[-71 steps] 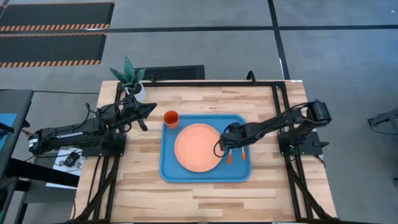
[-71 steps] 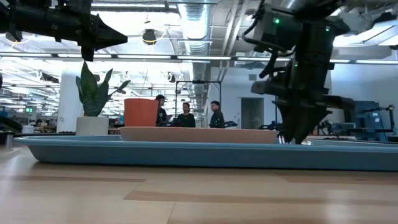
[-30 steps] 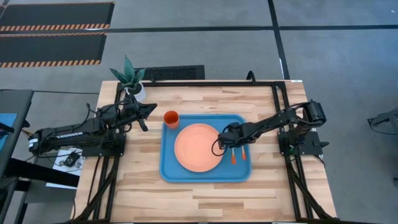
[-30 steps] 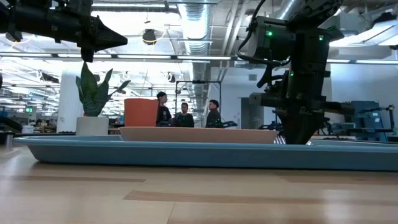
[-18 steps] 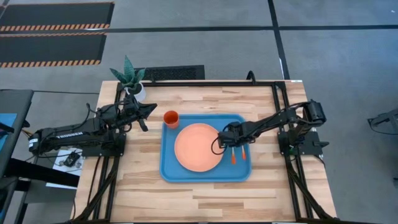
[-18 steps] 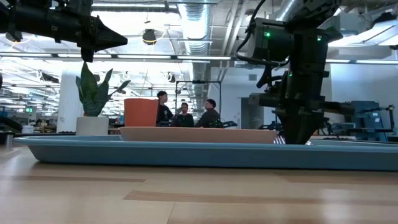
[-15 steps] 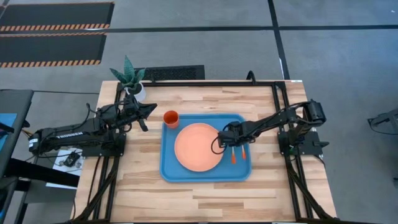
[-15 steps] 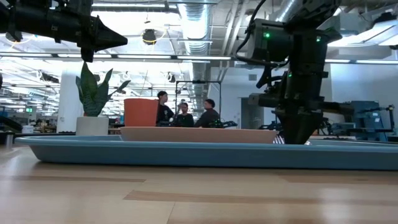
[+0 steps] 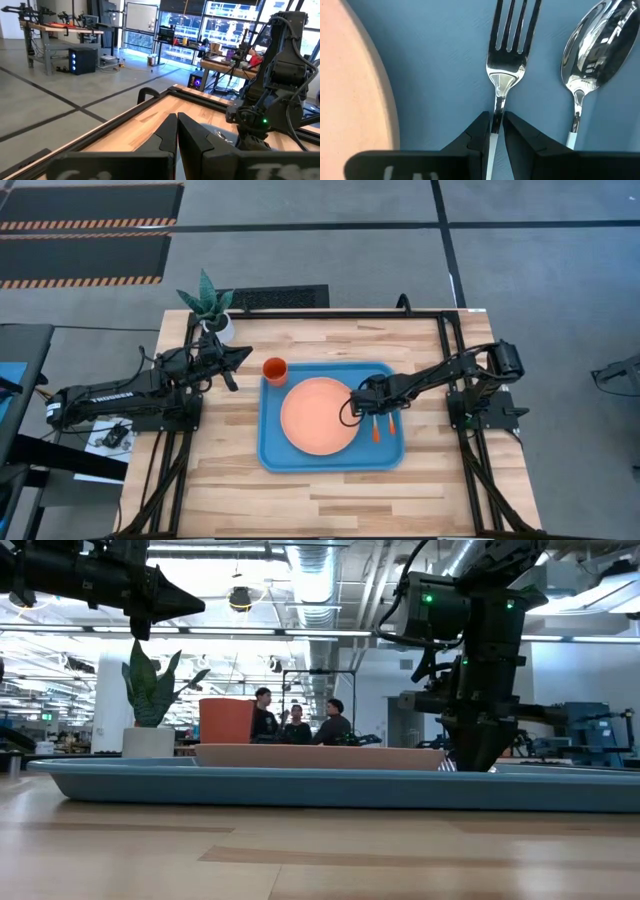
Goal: Pick and place plate/cup/fork/spoon on tray
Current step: Put the orange fork on the blue tray to the right of the orange plate
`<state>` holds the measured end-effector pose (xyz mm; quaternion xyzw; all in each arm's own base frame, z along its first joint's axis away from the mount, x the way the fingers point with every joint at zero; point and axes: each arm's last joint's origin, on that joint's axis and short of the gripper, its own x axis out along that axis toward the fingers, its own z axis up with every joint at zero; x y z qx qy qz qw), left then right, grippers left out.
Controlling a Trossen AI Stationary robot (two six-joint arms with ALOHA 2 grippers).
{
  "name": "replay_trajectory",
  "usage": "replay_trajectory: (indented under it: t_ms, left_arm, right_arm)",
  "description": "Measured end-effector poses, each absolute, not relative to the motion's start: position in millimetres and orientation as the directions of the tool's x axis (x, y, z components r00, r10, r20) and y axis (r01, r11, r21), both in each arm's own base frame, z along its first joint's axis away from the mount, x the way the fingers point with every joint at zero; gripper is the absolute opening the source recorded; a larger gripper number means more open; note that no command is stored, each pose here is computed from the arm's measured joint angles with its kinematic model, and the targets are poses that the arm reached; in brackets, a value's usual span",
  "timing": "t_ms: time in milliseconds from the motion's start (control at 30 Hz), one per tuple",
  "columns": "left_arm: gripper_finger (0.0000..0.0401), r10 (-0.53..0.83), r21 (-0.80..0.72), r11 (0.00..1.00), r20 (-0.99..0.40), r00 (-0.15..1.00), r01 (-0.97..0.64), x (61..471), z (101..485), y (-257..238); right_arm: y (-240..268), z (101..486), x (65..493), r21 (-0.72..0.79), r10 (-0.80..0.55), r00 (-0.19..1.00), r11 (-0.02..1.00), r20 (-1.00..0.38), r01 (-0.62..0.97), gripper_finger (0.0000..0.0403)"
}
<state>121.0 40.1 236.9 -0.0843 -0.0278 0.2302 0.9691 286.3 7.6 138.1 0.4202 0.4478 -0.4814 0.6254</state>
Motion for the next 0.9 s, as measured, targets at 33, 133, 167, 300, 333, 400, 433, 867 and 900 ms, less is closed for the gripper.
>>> replay_trajectory:
  t_ms: [33,133,167,300,333,400,433,867,900]
  left_arm:
    - [0.0,0.451,-0.176,0.88,0.015,0.892,-0.442,121.0,236.8,40.2]
    - [0.0,0.451,-0.179,0.879,0.013,0.893,-0.442,121.0,236.7,40.1]
    - [0.0,0.451,-0.179,0.879,0.012,0.893,-0.442,121.0,236.5,40.1]
    - [0.0,0.451,-0.179,0.879,0.01,0.893,-0.442,121.0,236.3,40.1]
    - [0.0,0.451,-0.179,0.879,0.01,0.893,-0.442,121.0,236.3,40.1]
    - [0.0,0.451,-0.181,0.879,0.01,0.893,-0.442,121.0,236.3,40.1]
    - [0.0,0.451,-0.185,0.878,0.01,0.893,-0.441,121.0,236.3,40.1]
    - [0.0,0.451,-0.185,0.878,0.01,0.892,-0.442,121.0,236.3,40.2]
    - [0.0,0.451,-0.185,0.878,0.01,0.893,-0.441,121.0,236.3,40.1]
  right_arm:
    - [7.6,138.1,286.3,0.095,-0.225,0.135,0.184,-0.965,0.978,0.0082]
    - [7.7,138.1,286.3,0.095,-0.22,0.135,0.184,-0.966,0.978,0.0082]
    - [7.8,138.1,286.3,0.095,-0.219,0.135,0.184,-0.966,0.978,0.0082]
    - [7.9,138.0,286.3,0.095,-0.218,0.135,0.188,-0.967,0.978,0.0082]
    - [7.9,138.0,286.3,0.093,-0.218,0.135,0.192,-0.967,0.977,0.0082]
    - [7.9,138.1,286.2,0.093,-0.218,0.134,0.192,-0.967,0.977,0.0083]
    - [7.9,138.1,286.2,0.092,-0.218,0.134,0.192,-0.967,0.977,0.0083]
    - [8.3,138.1,286.3,0.091,-0.204,0.135,0.21,-0.97,0.973,0.0085]
    - [8.3,138.1,286.3,0.091,-0.203,0.135,0.21,-0.97,0.973,0.0089]
